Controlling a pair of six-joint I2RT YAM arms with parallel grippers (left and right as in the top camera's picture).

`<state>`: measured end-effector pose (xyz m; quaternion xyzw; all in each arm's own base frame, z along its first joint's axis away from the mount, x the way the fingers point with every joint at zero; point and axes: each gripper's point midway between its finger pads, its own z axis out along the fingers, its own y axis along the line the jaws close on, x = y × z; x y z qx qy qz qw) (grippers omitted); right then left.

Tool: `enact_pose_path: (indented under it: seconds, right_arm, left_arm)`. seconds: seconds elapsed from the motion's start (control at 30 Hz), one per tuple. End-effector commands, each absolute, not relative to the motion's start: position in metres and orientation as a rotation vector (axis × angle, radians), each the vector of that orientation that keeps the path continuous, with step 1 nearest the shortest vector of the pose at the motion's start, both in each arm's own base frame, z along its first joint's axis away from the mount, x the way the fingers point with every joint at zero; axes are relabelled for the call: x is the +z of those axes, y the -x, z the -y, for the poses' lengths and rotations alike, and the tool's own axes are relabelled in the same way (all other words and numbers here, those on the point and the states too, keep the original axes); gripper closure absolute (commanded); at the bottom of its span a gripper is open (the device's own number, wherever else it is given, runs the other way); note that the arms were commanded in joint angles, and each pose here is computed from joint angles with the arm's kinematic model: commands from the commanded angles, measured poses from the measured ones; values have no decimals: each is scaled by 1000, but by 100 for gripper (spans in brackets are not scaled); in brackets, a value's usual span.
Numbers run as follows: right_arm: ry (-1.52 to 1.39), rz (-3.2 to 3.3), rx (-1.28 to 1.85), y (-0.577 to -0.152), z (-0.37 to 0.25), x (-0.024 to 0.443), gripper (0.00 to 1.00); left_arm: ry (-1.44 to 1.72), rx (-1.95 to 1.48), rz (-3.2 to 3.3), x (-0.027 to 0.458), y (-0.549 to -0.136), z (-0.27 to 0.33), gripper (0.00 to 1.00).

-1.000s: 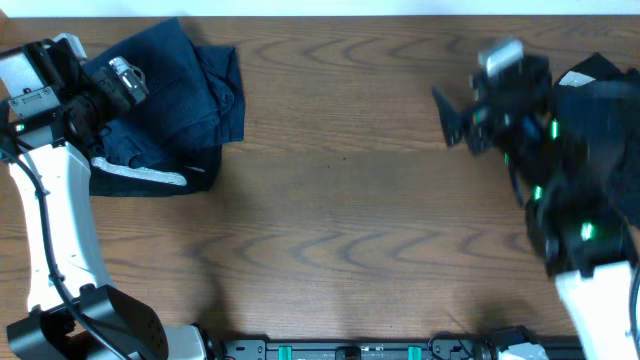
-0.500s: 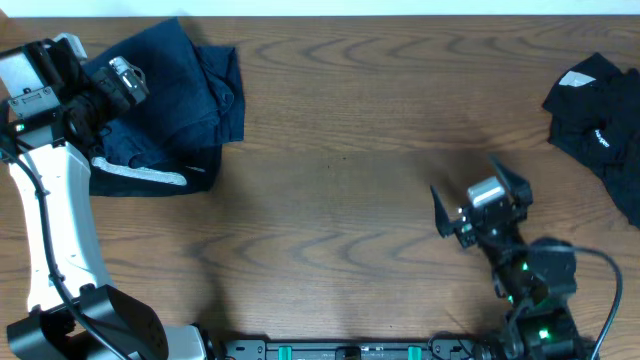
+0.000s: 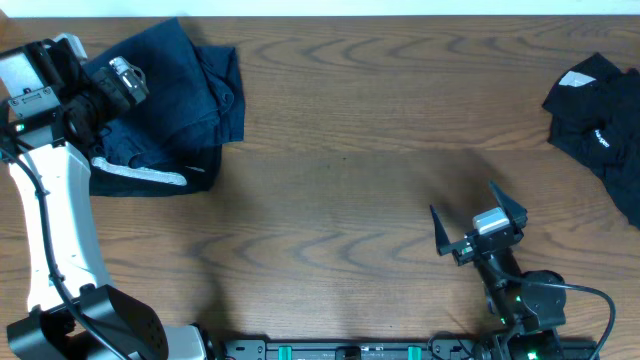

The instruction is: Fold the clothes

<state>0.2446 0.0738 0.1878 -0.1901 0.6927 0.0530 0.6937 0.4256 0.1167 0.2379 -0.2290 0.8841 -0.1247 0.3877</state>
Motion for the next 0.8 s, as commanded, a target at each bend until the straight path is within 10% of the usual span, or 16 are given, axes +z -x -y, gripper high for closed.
enact_pose_path:
  seconds: [0.0, 0.77]
  right_arm:
    - [240, -1570, 179, -247, -59, 185, 1]
    - [62, -1636, 32, -246, -9, 158, 1]
  left_arm:
    - [578, -320, -2251, 238, -427, -116, 2]
    - [578, -320, -2251, 237, -427, -116, 2]
